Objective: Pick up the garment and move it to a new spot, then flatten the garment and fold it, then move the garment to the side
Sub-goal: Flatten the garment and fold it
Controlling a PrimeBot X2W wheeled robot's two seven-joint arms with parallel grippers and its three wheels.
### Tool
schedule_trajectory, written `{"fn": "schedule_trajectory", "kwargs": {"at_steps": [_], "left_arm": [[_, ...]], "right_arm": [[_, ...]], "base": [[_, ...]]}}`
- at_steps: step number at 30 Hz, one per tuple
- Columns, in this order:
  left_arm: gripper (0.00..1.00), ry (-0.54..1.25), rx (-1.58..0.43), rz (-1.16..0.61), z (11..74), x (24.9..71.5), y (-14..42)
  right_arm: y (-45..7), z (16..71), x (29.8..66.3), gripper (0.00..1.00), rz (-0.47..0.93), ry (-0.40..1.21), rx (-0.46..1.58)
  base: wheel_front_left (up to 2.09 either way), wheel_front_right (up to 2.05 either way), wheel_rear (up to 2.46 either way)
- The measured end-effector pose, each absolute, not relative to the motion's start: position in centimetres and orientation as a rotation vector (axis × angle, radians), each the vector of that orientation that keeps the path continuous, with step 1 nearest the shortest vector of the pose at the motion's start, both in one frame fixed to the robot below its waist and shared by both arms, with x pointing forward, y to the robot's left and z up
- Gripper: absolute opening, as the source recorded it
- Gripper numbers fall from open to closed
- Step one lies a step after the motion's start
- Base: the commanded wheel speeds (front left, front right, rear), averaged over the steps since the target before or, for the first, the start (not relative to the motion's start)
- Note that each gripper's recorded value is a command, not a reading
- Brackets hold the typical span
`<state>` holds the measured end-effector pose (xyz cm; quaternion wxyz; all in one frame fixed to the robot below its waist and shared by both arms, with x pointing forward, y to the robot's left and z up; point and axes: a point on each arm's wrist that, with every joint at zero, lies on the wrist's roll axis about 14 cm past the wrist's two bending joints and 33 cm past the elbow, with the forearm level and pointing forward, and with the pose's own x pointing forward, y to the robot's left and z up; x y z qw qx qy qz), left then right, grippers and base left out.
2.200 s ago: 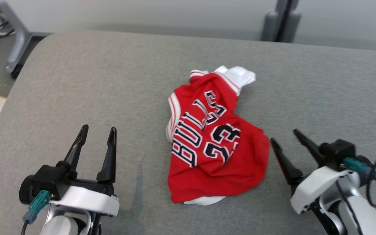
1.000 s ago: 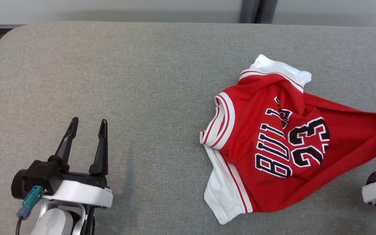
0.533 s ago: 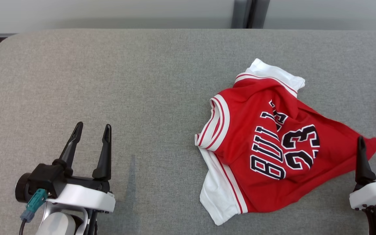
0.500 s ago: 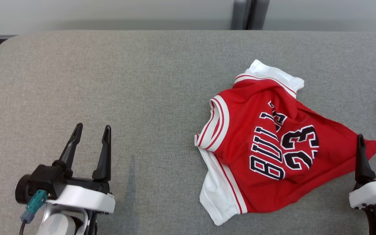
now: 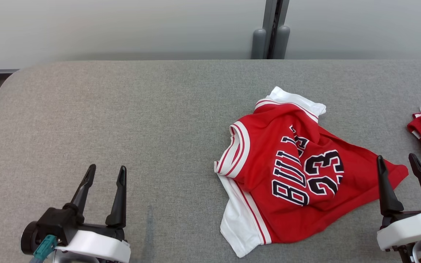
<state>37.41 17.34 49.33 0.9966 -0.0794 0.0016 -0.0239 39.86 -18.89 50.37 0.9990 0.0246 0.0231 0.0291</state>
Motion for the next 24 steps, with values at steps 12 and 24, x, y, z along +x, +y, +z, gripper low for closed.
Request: {"fn": "schedule_trajectory", "kwargs": {"at_steps": [12, 24], "left_arm": [[1.00, 0.021, -0.161, -0.062, 49.2, 37.0, 16.7], [1.00, 0.115, -0.229, -0.241, 48.5, 38.1, 11.4]], "right_arm": [[-18.6, 51.2, 39.2, 1.00, 0.064, 0.038, 0.058], [-18.3, 50.8, 39.8, 1.00, 0.068, 0.046, 0.068]], "base": [[0.00, 0.00, 0.00], [0.00, 0.00, 0.00]]}}
